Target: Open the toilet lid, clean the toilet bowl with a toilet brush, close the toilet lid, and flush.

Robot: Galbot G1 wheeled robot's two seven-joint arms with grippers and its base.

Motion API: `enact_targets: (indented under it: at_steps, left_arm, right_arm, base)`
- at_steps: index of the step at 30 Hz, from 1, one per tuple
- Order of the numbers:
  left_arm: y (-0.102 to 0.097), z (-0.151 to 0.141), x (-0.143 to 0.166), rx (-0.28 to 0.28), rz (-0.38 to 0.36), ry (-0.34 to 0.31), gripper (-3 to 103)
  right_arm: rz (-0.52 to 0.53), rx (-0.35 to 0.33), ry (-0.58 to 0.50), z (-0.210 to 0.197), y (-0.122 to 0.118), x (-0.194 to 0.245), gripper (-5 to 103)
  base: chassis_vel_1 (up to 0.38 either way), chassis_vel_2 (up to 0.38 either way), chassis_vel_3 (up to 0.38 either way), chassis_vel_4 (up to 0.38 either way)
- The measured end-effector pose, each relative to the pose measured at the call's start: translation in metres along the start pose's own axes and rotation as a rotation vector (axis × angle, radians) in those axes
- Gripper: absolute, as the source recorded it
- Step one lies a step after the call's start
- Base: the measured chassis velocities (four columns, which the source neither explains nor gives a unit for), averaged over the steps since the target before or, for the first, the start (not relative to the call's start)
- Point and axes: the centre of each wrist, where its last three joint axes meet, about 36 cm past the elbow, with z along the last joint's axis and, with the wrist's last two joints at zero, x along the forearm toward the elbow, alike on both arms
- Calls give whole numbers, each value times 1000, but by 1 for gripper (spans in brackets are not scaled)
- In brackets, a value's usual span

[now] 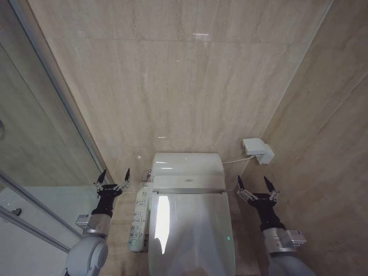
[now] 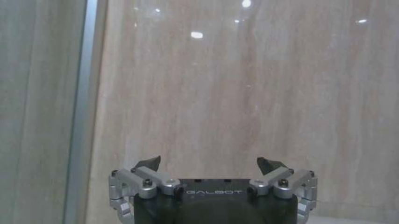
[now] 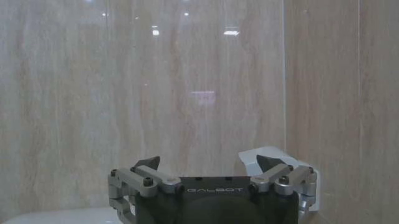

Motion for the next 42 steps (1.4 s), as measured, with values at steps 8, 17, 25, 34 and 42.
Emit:
enact_targets:
  at_steps: [8,17,25,34,42]
  left_arm:
    - [3,3,12,8,1,4,100]
    - [6,-2,22,29,1,8,100]
    - [9,-10,26,27,-4,30,100]
    - [9,-16,32,16,-12,42,100]
    - [10,-19,34,6,-11,41,100]
  right_arm:
    - [0,0,0,0,0,0,100]
    - [0,0,0,0,0,0,100]
    - [0,0,0,0,0,0,100]
    - [0,0,0,0,0,0,100]
    - [0,0,0,0,0,0,100]
  base:
    - [0,0,0,0]
    - [0,0,0,0]
    - [0,0,0,0]
    - [0,0,0,0]
    - [0,0,0,0]
